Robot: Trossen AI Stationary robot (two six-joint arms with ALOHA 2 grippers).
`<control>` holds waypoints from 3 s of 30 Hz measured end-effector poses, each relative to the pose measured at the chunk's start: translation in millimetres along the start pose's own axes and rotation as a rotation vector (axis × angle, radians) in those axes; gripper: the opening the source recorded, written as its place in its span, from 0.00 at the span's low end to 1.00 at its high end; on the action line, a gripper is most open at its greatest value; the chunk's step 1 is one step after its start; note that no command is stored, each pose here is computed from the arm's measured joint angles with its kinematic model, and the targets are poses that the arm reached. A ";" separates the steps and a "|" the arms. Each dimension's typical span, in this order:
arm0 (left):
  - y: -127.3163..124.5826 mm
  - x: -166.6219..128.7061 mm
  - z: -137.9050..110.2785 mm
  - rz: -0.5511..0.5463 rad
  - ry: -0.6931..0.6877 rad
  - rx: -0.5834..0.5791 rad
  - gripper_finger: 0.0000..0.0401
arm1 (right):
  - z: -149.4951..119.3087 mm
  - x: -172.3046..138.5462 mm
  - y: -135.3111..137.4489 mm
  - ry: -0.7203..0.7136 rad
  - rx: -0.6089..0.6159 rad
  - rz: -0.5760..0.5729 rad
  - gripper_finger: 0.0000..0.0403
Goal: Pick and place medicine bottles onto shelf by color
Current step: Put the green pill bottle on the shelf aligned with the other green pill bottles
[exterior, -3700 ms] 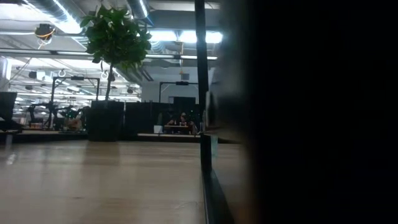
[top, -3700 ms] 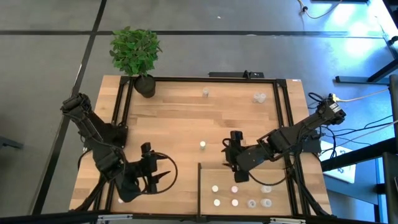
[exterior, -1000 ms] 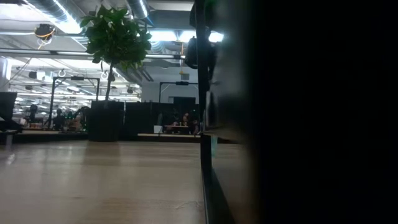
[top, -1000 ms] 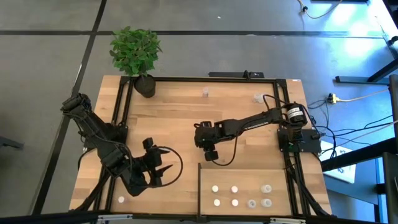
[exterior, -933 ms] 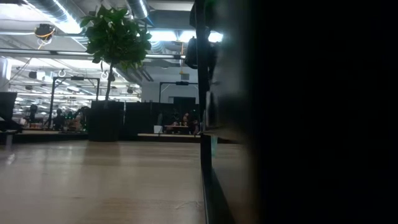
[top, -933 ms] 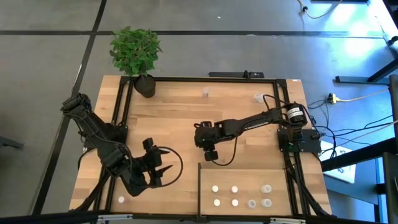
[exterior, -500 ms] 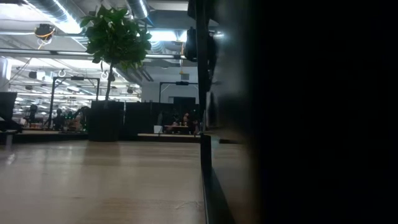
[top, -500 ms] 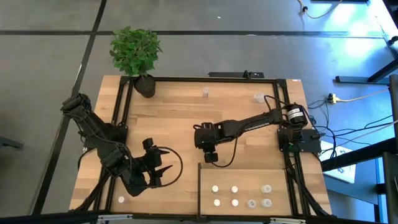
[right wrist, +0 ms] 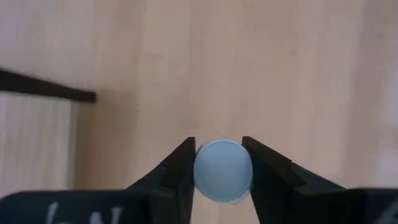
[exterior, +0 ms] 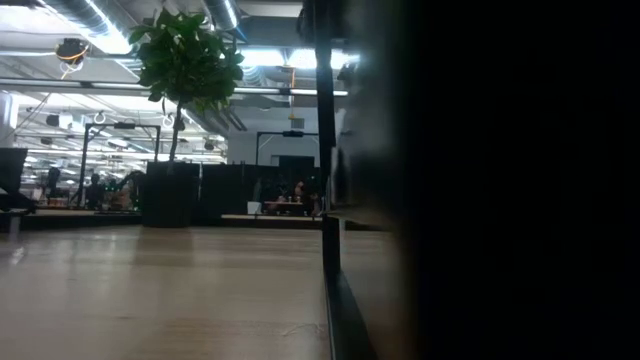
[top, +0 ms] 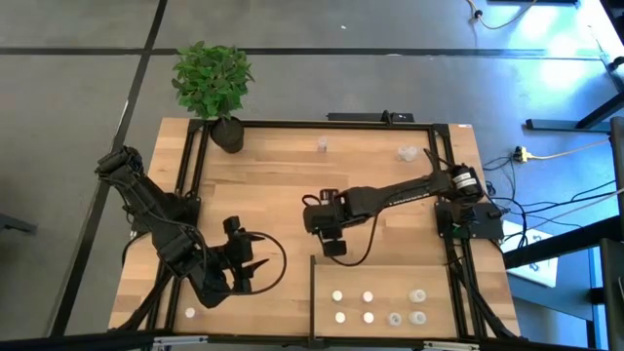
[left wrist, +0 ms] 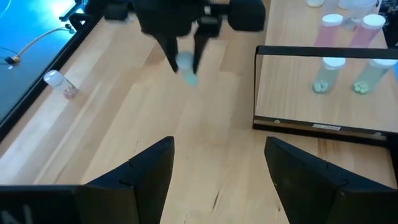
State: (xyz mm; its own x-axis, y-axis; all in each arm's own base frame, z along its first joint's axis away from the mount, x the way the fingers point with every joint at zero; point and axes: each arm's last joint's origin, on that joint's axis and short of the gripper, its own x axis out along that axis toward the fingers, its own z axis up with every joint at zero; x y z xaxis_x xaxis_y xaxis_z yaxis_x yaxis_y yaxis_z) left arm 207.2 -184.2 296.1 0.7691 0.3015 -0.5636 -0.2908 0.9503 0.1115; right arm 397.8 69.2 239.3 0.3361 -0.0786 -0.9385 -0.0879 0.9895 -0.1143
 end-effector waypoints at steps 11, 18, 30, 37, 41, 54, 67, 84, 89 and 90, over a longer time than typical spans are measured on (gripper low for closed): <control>0.5 0.0 -0.5 0.004 0.003 0.036 0.61 | 2.8 -46.0 -7.3 0.096 0.090 -0.168 0.30; 1.0 0.0 -1.0 0.008 0.007 0.042 0.61 | -11.1 -50.9 -4.4 0.239 0.078 -0.174 0.30; 2.5 0.3 -1.8 0.020 0.013 0.053 0.61 | -39.1 -96.2 -7.4 0.287 0.170 -0.235 0.30; 2.5 0.3 -1.8 0.020 0.013 0.051 0.61 | -68.3 -137.0 -0.6 0.116 0.281 -0.293 0.30; 2.5 0.3 -1.7 0.020 0.012 0.052 0.61 | -74.2 -145.5 17.6 -0.078 0.294 -0.206 0.30; 2.8 0.7 -1.4 0.025 0.009 0.052 0.61 | -70.8 -87.5 59.3 -0.298 0.250 0.121 0.30; 2.8 0.8 -1.4 0.025 0.010 0.053 0.61 | -77.0 -47.3 89.4 -0.354 0.199 0.176 0.30; -9.5 -2.2 -1.2 -0.198 0.099 0.171 0.60 | -71.5 -0.6 110.2 -0.283 0.150 0.172 0.30; -16.3 -3.3 4.2 -0.291 0.065 0.219 0.61 | -71.6 -0.5 110.4 -0.280 0.157 0.178 0.30; -16.6 -3.3 4.6 -0.295 0.060 0.227 0.61 | -71.6 -0.5 110.4 -0.280 0.155 0.178 0.30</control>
State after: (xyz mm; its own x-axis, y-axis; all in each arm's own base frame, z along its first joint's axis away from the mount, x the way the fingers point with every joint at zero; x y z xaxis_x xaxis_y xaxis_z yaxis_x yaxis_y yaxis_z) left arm 212.0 -200.7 299.8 0.7641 0.0136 -0.6449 0.0768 0.9907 0.1120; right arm 320.8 169.8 203.8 0.5743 0.1114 -0.8110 -0.0321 0.9930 0.1137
